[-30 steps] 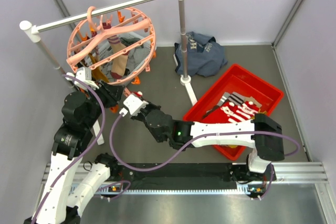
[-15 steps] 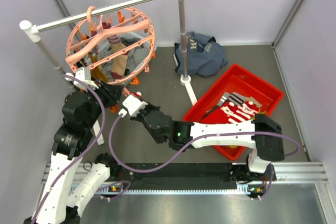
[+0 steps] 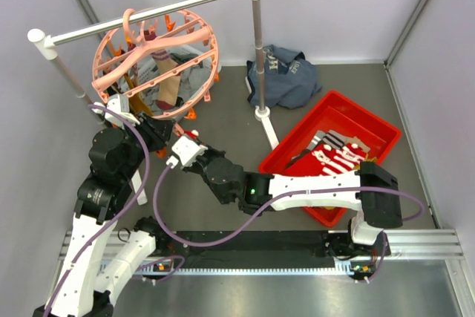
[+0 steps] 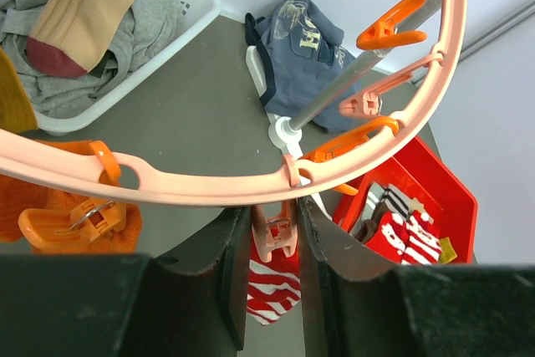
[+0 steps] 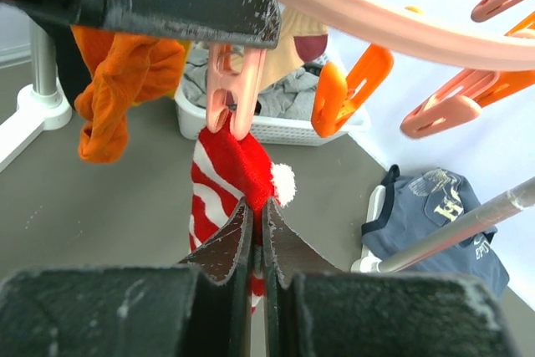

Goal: Clip the socks to the hanger
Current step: Clamp the sock onto the hanger.

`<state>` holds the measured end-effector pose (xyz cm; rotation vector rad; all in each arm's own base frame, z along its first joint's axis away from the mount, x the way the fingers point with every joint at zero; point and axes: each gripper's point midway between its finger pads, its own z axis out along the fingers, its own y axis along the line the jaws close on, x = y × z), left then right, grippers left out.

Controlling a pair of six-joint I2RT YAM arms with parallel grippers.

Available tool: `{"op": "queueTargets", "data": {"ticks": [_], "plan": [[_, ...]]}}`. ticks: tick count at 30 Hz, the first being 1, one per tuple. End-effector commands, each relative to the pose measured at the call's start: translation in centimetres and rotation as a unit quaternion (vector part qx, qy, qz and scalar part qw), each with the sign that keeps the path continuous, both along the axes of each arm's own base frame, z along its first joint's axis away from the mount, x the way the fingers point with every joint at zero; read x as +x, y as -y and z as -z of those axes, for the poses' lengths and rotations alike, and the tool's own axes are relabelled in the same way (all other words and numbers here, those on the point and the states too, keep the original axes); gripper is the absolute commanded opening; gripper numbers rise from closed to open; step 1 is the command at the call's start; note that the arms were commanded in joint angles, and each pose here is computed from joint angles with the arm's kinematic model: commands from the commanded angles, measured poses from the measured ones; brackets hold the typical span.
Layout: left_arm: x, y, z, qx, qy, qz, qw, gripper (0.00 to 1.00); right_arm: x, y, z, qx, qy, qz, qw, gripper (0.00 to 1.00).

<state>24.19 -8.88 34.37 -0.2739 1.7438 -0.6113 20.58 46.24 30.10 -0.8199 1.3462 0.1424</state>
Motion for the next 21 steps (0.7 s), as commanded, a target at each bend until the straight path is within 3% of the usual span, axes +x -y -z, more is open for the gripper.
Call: {"op": "queueTargets", "data": {"ticks": [1,21], "plan": [[0.2,-0.1,0.3,0.007,-0.005,-0.003,1.0,0.0,-0.8,-0.4,-5.2,0.07,0.016,-0.009,0.997,0.0],[-0.2,-0.2,-1.2,-0.006,0.013,-0.005,1.0,0.0,-0.9,-1.6,-3.9,0.054,-0.001,-0.014,0.998,0.0]]}}
